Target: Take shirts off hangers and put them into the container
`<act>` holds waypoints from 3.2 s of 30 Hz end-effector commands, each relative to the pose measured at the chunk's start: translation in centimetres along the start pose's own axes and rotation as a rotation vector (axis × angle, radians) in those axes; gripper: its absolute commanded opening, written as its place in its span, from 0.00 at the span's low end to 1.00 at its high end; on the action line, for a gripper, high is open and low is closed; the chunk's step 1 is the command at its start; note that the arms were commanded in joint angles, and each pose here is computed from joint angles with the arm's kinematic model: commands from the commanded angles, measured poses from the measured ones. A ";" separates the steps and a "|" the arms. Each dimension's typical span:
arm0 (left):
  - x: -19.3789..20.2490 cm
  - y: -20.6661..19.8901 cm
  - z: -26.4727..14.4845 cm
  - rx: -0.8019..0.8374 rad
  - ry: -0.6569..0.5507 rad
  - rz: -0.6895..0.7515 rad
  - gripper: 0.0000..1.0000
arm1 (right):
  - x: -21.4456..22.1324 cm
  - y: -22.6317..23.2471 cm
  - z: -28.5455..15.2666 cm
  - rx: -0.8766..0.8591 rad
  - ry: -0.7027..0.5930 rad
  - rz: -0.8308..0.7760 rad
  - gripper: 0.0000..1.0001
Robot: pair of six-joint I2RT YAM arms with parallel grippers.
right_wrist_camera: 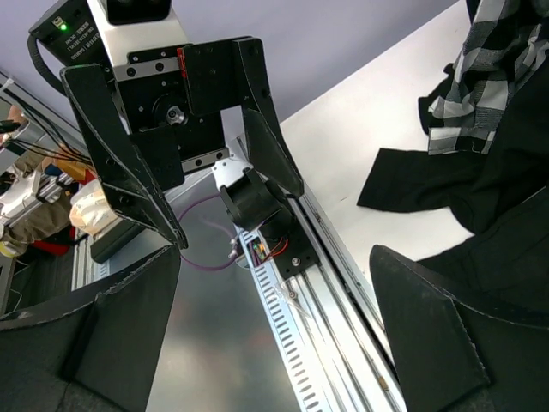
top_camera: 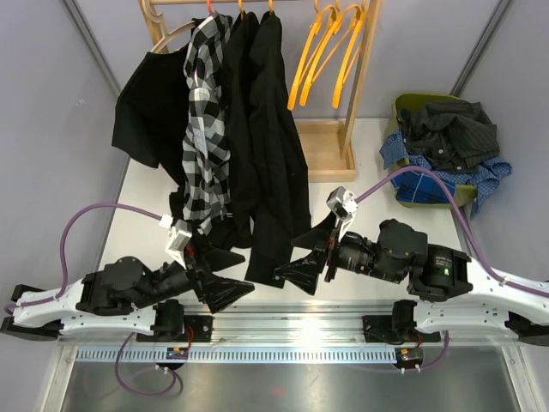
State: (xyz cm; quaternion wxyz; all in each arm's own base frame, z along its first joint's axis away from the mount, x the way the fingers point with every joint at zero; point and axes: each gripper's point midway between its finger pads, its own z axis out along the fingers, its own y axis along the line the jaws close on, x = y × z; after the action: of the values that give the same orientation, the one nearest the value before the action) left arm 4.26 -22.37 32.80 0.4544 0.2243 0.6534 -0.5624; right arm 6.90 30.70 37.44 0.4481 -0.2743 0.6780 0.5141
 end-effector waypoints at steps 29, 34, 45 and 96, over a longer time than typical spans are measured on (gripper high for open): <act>0.3 -0.6 -0.6 0.062 -0.021 -0.032 0.99 | -25.3 -12.7 7.2 1.064 -0.440 -0.497 0.99; 0.9 -0.9 -0.7 0.092 -0.012 -0.058 0.99 | -26.7 -15.8 9.2 1.094 -0.462 -0.518 0.99; 1.3 -0.9 -1.1 0.108 -0.013 -0.079 0.99 | -27.3 -22.6 11.9 1.026 -0.411 -0.407 0.94; 2.7 -0.8 -0.6 0.120 0.005 -0.102 0.99 | -26.5 -23.7 13.7 0.881 -0.362 -0.319 0.63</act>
State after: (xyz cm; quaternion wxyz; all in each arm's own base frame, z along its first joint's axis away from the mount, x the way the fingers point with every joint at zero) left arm 2.69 -22.56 29.57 0.4118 0.2203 0.6499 -0.5996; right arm 42.03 34.90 48.32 0.6947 -0.0937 0.6967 0.1525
